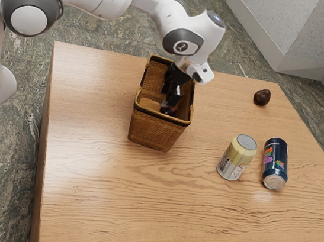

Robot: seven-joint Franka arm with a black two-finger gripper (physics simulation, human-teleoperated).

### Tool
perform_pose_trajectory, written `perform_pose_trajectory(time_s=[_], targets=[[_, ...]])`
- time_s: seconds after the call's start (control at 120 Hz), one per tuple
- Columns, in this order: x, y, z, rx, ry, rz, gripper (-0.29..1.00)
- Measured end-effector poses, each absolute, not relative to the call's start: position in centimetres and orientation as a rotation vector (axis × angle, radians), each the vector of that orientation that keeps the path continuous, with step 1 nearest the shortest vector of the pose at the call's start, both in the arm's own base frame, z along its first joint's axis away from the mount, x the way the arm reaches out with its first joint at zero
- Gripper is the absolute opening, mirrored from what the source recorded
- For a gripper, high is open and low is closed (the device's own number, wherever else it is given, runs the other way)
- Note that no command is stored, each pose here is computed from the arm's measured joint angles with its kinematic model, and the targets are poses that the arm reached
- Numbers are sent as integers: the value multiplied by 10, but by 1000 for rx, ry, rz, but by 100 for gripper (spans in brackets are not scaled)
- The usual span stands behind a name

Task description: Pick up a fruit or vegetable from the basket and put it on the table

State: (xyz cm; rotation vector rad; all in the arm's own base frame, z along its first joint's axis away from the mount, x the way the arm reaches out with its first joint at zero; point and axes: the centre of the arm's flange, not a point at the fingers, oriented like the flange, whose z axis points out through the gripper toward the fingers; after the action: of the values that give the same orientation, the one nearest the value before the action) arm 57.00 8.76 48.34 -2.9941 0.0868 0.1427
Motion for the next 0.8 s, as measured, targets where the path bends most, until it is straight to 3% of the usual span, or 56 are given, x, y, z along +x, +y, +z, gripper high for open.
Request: perform_pose_trajectory(time_s=[0.142, 0.342, 0.542, 0.733, 0.8], targets=[[569, 84, 467, -3005, 96, 128, 58], [571, 78, 442, -2994, 105, 131, 65], [573, 77, 435, -2985, 99, 109, 34], [578, 80, 446, -2956, 102, 36, 14], [579, 77, 457, -2951, 117, -8, 13]])
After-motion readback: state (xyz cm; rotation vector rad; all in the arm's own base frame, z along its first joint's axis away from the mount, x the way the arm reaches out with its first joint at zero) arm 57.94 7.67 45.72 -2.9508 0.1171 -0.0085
